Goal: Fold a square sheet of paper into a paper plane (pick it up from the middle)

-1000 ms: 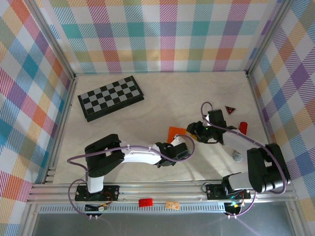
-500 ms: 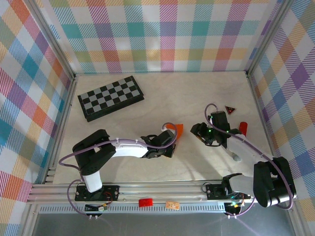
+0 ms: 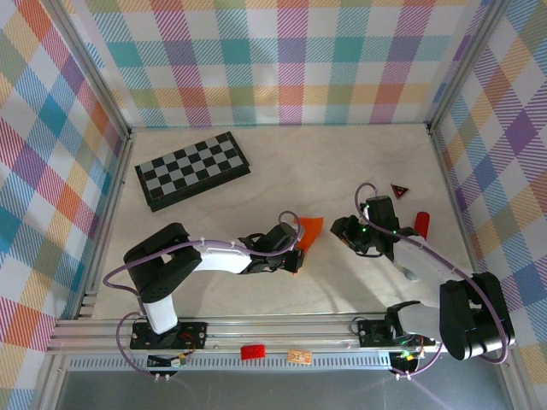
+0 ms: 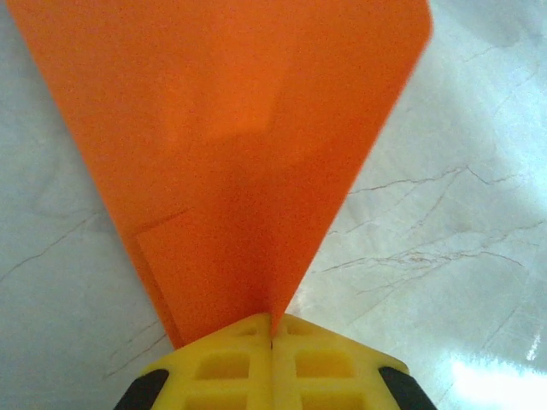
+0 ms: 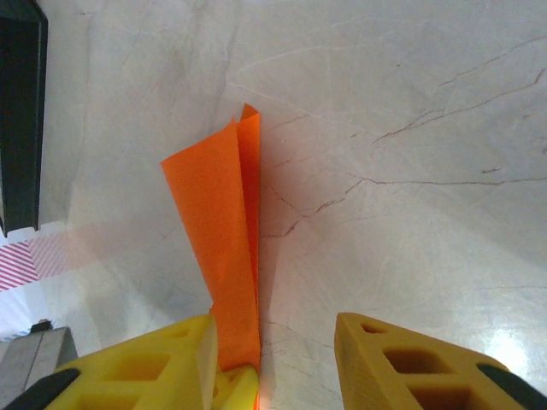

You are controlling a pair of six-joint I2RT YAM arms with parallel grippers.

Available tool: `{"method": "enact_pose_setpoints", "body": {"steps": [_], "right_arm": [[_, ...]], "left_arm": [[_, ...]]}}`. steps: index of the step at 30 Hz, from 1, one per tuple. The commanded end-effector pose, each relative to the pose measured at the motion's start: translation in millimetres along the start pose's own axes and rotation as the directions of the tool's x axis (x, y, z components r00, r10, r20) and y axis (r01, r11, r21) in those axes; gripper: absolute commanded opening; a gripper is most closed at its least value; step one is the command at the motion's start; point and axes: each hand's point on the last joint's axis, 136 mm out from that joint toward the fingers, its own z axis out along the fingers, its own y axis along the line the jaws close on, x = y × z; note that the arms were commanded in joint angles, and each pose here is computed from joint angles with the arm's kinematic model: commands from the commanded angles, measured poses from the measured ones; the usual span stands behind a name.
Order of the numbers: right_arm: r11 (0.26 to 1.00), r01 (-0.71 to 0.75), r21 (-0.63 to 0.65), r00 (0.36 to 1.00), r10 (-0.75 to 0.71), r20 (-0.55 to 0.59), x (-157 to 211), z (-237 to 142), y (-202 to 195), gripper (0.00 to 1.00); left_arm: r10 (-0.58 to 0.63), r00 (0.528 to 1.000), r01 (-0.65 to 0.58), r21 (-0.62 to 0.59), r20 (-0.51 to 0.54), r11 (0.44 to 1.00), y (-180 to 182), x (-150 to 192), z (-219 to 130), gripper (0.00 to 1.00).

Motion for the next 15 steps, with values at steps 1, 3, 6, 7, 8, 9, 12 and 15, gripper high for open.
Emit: {"method": "enact_pose_setpoints", "body": {"steps": [1, 3, 6, 7, 8, 9, 12, 15], "right_arm": [[0.999, 0.018, -0.042, 0.998, -0.016, 0.055, -3.9, -3.1, 1.4, 0.4], [0.999, 0.025, -0.047, 0.996, -0.021, 0.086, -4.7, -5.5, -0.7, 0.39], [0.996, 0.058, -0.066, 0.991, -0.049, 0.123, -4.9, -10.4, -0.1, 0.38], [0.995, 0.071, -0.077, 0.989, -0.06, 0.134, -4.6, -12.1, 0.9, 0.36], [0.993, 0.08, -0.089, 0.988, -0.066, 0.142, -3.8, -13.4, 1.7, 0.35], [0.991, 0.086, -0.1, 0.987, -0.071, 0.147, -2.8, -14.6, 2.7, 0.33], [0.986, 0.102, -0.13, 0.986, -0.082, 0.148, 2.2, -17.5, 5.0, 0.3], [0.976, 0.131, -0.174, 0.985, -0.108, 0.135, 8.7, -18.2, 9.8, 0.27]], "left_arm": [[0.089, 0.996, -0.091, 0.068, 0.031, 0.994, -10.0, -2.4, -2.9, 0.0], [0.124, 0.991, -0.127, 0.093, 0.04, 0.988, -14.3, -3.0, -2.8, 0.0], [0.174, 0.985, -0.175, 0.115, 0.023, 0.978, -18.8, -0.2, -0.4, 0.0], [0.18, 0.983, -0.182, 0.121, 0.023, 0.976, -19.3, 0.7, 0.5, 0.0], [0.183, 0.983, -0.185, 0.132, 0.025, 0.974, -20.0, 2.0, 1.4, 0.0], [0.184, 0.982, -0.186, 0.141, 0.031, 0.972, -21.4, 1.7, 1.8, 0.0], [0.177, 0.983, -0.181, 0.157, 0.038, 0.971, -22.6, 2.4, 3.2, 0.0], [0.151, 0.988, -0.153, 0.175, 0.024, 0.972, -22.7, 4.7, 4.6, 0.0]]}}
